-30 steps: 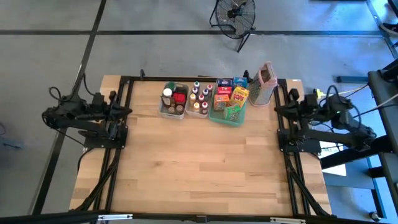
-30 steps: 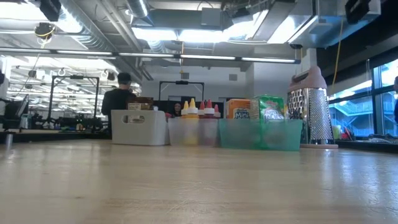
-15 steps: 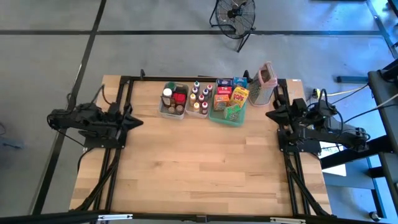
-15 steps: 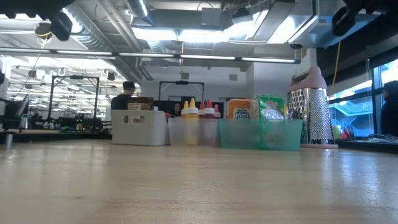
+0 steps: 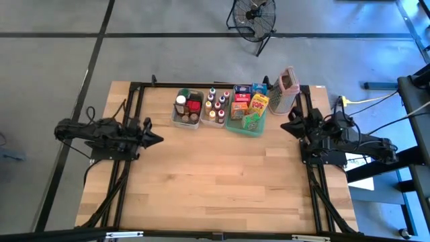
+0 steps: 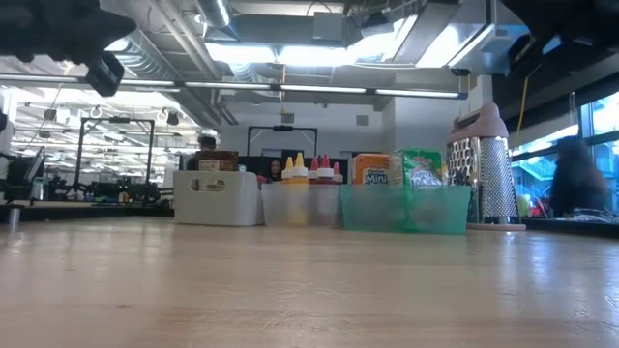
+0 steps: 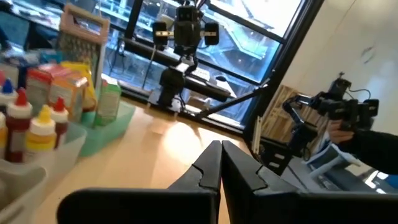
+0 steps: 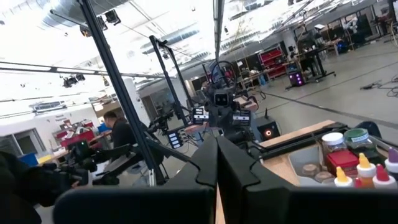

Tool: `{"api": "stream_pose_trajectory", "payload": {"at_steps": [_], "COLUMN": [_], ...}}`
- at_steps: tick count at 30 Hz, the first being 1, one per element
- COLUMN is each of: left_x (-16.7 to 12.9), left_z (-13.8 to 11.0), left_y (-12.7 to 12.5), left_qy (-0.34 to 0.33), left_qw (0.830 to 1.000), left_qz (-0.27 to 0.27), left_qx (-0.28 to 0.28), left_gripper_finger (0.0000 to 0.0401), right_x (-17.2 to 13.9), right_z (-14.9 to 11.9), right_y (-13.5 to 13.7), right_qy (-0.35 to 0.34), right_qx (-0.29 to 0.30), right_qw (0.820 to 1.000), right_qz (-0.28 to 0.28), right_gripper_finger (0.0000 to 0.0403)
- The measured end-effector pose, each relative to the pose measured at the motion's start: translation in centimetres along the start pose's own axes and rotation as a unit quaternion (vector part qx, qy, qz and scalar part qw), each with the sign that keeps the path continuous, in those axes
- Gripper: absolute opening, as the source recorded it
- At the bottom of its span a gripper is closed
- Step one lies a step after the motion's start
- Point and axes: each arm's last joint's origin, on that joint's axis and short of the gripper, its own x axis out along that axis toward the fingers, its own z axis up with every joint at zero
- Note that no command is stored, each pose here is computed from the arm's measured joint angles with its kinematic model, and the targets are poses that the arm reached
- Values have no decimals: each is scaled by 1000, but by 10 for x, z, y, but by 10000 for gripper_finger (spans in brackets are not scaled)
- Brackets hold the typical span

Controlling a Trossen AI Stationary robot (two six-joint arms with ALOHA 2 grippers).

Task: Pick & Place Kitchen Items
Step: Return to Home Position

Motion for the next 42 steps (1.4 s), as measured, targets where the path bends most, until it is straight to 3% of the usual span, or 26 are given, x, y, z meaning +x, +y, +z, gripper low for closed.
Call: {"api": "stream_pose_trajectory", "payload": {"at_steps": [16,25,33,42], "left_x": [12,12,15,20], "left_z": [-35,-41,-44,-51], "left_y": [12,16,18,20], "left_qy": [-15,12,28,67], "left_qw": [999,1000,999,996], "left_qz": [-31,6,26,42], "left_qx": [-17,18,-3,-42], "left_gripper_finger": [2,1,2,4], "right_x": [1,0,-1,1], "right_z": [-8,-15,-19,-34], "right_y": [-4,-7,-9,-19], "right_qy": [17,50,75,45], "right_qx": [12,23,-18,-68], "right_qw": [1000,998,996,996], "right_qz": [-8,-27,-35,-47], "right_gripper_finger": [3,3,3,3]}}
